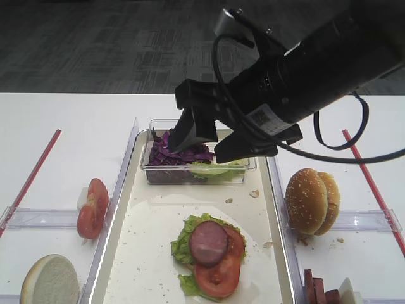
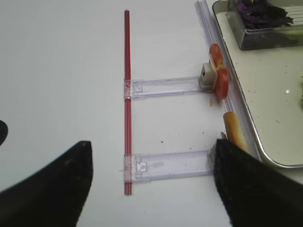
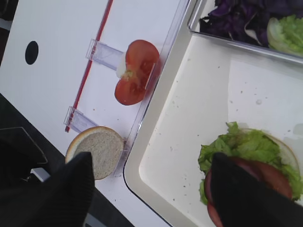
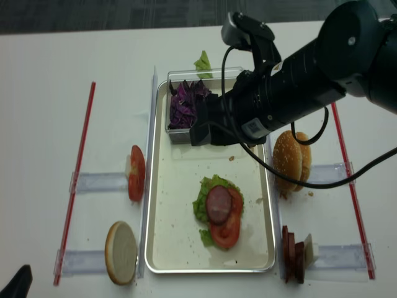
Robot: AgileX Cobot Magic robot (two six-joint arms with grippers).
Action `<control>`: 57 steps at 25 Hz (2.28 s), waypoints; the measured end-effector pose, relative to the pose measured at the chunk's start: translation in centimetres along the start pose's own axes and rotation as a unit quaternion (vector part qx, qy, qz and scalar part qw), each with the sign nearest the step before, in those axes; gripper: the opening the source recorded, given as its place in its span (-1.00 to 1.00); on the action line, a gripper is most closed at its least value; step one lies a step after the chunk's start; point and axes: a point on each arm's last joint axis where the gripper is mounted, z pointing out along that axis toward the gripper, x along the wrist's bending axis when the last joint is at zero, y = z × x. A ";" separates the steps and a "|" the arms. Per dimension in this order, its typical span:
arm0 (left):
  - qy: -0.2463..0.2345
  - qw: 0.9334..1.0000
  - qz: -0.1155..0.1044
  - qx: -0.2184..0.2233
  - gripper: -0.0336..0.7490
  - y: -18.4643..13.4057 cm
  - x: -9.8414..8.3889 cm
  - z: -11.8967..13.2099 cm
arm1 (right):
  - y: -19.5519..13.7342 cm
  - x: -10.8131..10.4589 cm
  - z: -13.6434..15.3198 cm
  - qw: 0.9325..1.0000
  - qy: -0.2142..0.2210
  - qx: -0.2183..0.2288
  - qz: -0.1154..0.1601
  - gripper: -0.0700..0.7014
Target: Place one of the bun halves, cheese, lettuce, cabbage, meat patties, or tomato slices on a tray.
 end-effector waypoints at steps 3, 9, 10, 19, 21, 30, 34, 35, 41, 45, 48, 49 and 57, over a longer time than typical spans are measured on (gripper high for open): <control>0.000 1.000 0.000 0.000 0.35 0.0 0.0 0.0 | 0.2 0.1 -0.2 1.000 -0.005 -0.002 -0.012 0.58; 0.000 1.000 0.000 0.000 0.34 0.0 0.0 0.0 | 0.7 -1.0 -0.6 0.999 -0.031 -0.011 -0.012 0.58; 0.000 1.000 0.000 0.000 0.34 0.0 0.0 0.0 | 0.9 -1.4 -0.9 0.999 -0.035 -0.014 -0.007 0.58; 0.000 1.000 0.000 0.000 0.34 0.0 0.0 0.0 | 2.5 -6.9 -4.2 0.994 -0.098 -0.036 0.039 0.58; 0.000 1.000 0.000 0.000 0.34 0.0 0.0 0.0 | 2.7 -8.2 -5.0 0.991 -0.118 -0.039 0.044 0.58; 0.000 1.000 0.000 0.000 0.34 0.0 0.0 0.0 | 2.9 -13.2 -8.7 0.977 -0.192 -0.059 0.067 0.58; 0.000 1.000 0.000 0.000 0.34 0.0 0.0 0.0 | 2.7 -14.7 -9.8 0.970 -0.230 -0.053 0.055 0.58; 0.000 1.000 0.000 0.000 0.34 0.0 0.0 0.0 | 2.6 -14.9 -10.0 0.969 -0.239 -0.049 0.050 0.58; 0.000 1.000 0.000 0.000 0.34 0.0 0.0 0.0 | 2.3 -16.5 -11.2 0.958 -0.282 -0.045 0.041 0.57; 0.000 1.000 0.000 0.000 0.34 0.0 0.0 0.0 | 2.2 -17.5 -12.3 0.950 -0.303 -0.049 0.046 0.57; 0.000 1.000 0.000 0.000 0.34 0.0 0.0 0.0 | 2.1 -18.0 -12.6 0.947 -0.315 -0.050 0.044 0.57; 0.000 1.000 0.000 0.000 0.34 0.0 0.0 0.0 | 2.1 -18.0 -12.7 0.946 -0.318 -0.050 0.041 0.57; 0.000 1.000 0.000 0.000 0.34 0.0 0.0 0.0 | 2.2 -18.1 -12.7 0.945 -0.321 -0.052 0.038 0.54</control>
